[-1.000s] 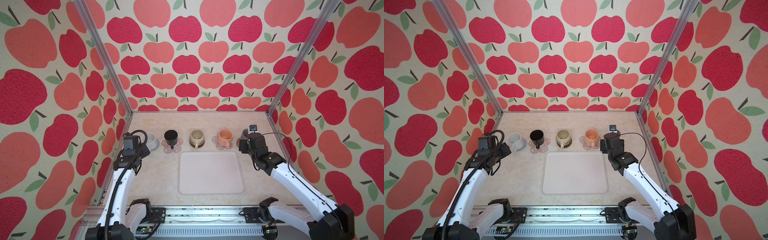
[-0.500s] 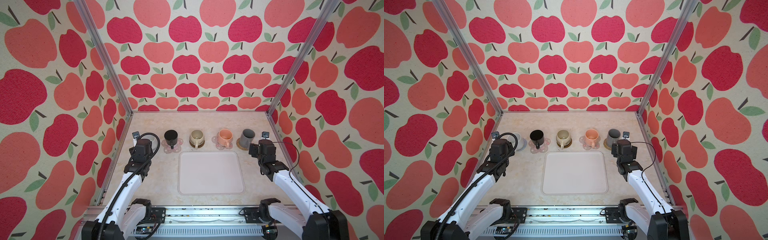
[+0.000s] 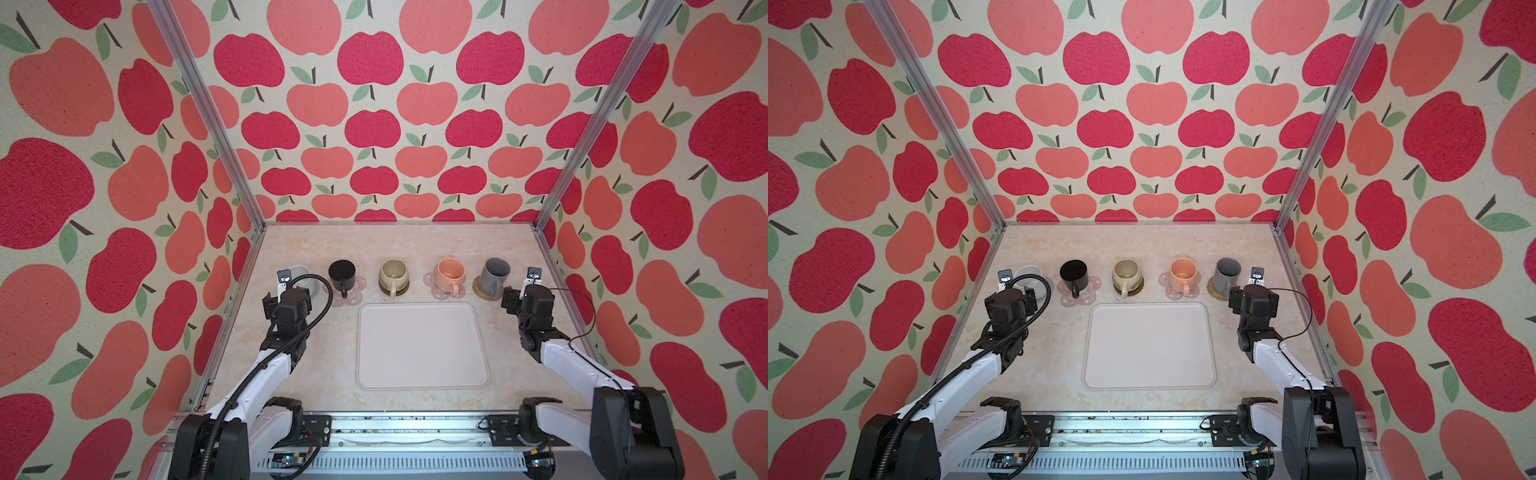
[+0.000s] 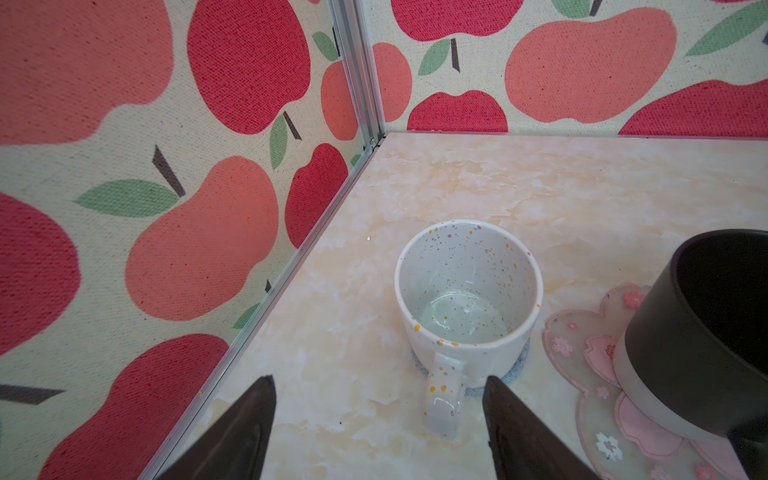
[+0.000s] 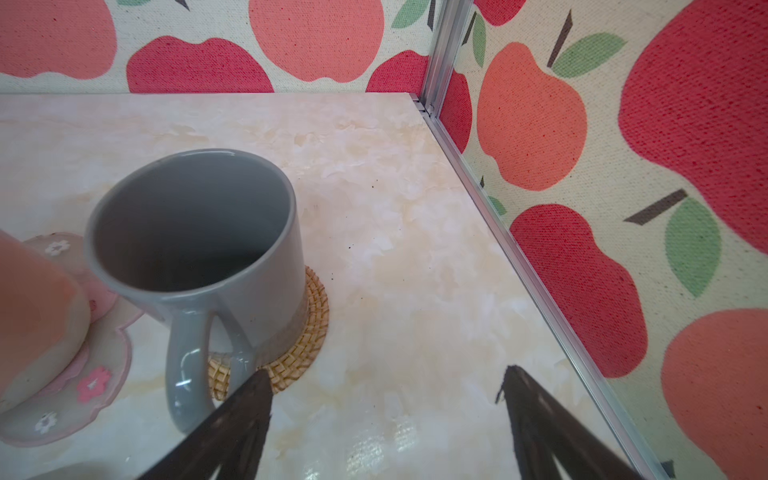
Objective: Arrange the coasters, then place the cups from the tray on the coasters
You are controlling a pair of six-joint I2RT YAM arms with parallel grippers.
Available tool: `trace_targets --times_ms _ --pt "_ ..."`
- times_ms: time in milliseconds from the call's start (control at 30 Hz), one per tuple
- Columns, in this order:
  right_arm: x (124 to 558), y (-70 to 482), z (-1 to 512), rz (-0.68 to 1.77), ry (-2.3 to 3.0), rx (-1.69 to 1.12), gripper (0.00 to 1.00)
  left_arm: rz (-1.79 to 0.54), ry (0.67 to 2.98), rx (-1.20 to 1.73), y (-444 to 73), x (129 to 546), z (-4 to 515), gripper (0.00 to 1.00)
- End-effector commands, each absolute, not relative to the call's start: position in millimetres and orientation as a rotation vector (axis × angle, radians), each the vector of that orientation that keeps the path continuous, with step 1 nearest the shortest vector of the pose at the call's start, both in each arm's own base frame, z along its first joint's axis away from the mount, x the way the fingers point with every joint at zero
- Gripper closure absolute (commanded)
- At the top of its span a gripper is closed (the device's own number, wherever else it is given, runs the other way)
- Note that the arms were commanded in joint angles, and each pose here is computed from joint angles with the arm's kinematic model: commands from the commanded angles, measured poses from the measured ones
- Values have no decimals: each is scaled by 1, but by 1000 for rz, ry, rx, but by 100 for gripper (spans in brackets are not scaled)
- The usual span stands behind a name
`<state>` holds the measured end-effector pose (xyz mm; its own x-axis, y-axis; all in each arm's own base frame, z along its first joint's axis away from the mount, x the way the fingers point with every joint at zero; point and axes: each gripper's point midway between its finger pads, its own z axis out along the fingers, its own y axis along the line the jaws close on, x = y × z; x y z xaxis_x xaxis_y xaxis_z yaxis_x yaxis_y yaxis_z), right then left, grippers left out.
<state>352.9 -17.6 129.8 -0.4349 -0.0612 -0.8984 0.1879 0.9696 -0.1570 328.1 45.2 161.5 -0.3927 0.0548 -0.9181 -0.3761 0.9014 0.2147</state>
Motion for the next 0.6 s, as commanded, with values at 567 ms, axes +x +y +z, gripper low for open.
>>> trace_targets --times_ms 567 --pt "383 7 100 -148 1790 -56 9 360 1757 -102 33 372 113 1"
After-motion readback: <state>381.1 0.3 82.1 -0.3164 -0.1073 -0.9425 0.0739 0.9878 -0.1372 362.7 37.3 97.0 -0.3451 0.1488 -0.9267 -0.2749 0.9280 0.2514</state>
